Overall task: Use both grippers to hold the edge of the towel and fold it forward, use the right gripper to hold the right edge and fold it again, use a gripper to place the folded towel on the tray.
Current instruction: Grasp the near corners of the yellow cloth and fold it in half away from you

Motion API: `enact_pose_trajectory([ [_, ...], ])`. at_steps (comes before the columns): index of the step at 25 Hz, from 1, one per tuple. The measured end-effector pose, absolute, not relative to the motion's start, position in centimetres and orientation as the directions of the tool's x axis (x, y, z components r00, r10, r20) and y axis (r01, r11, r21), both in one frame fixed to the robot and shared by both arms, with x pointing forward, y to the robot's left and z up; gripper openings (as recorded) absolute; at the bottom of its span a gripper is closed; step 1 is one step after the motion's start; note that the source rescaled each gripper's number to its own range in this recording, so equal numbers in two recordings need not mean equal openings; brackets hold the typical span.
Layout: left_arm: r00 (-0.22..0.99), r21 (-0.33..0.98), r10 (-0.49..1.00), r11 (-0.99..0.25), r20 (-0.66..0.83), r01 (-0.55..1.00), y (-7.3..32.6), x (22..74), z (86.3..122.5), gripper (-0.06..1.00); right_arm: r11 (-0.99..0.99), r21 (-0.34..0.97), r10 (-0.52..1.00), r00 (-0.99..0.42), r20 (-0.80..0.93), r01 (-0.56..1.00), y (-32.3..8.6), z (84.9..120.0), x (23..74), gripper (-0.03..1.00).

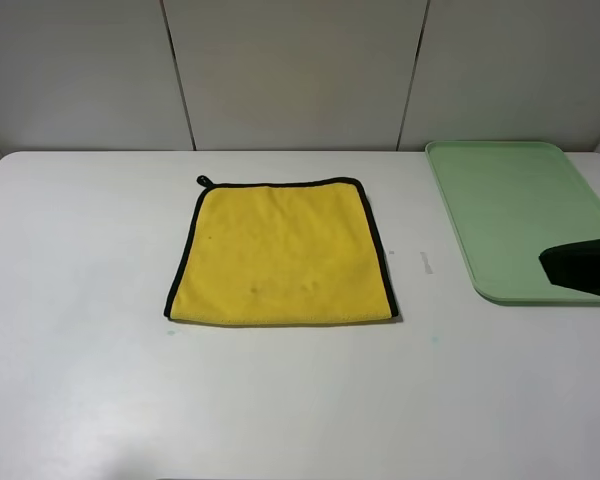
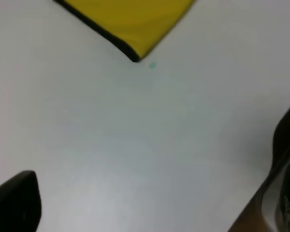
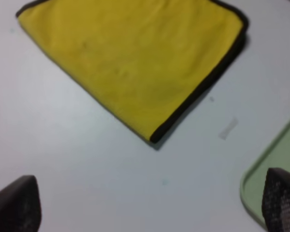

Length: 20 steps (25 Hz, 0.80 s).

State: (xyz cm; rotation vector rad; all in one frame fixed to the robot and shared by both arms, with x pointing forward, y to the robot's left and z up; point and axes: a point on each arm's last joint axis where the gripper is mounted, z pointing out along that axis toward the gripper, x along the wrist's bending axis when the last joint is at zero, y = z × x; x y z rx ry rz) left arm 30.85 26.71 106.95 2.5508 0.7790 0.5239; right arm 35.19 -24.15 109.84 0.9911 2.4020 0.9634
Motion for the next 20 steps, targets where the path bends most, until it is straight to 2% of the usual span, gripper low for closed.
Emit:
enact_pose_trajectory([
  [6, 0.847, 0.37, 0.445, -0.869, 0.291, 0.33, 25.2, 34.1, 105.8, 1.0, 0.68, 0.625, 0.597, -0.784, -0.169, 0.384, -23.3, 107.7, 38.9, 1.0],
  [14, 0.869, 0.307, 0.384, -0.906, 0.311, 0.29, 23.4, 38.1, 103.7, 0.99, 0.832, 0.48, 0.419, -0.882, -0.217, 0.277, -22.2, 102.8, 44.3, 1.0],
  [20, 0.912, 0.243, 0.235, -0.957, 0.336, 0.157, 22.0, 40.9, 101.5, 0.99, 0.895, 0.414, 0.299, -0.912, -0.28, 0.166, -21.9, 100.4, 46.6, 1.0],
])
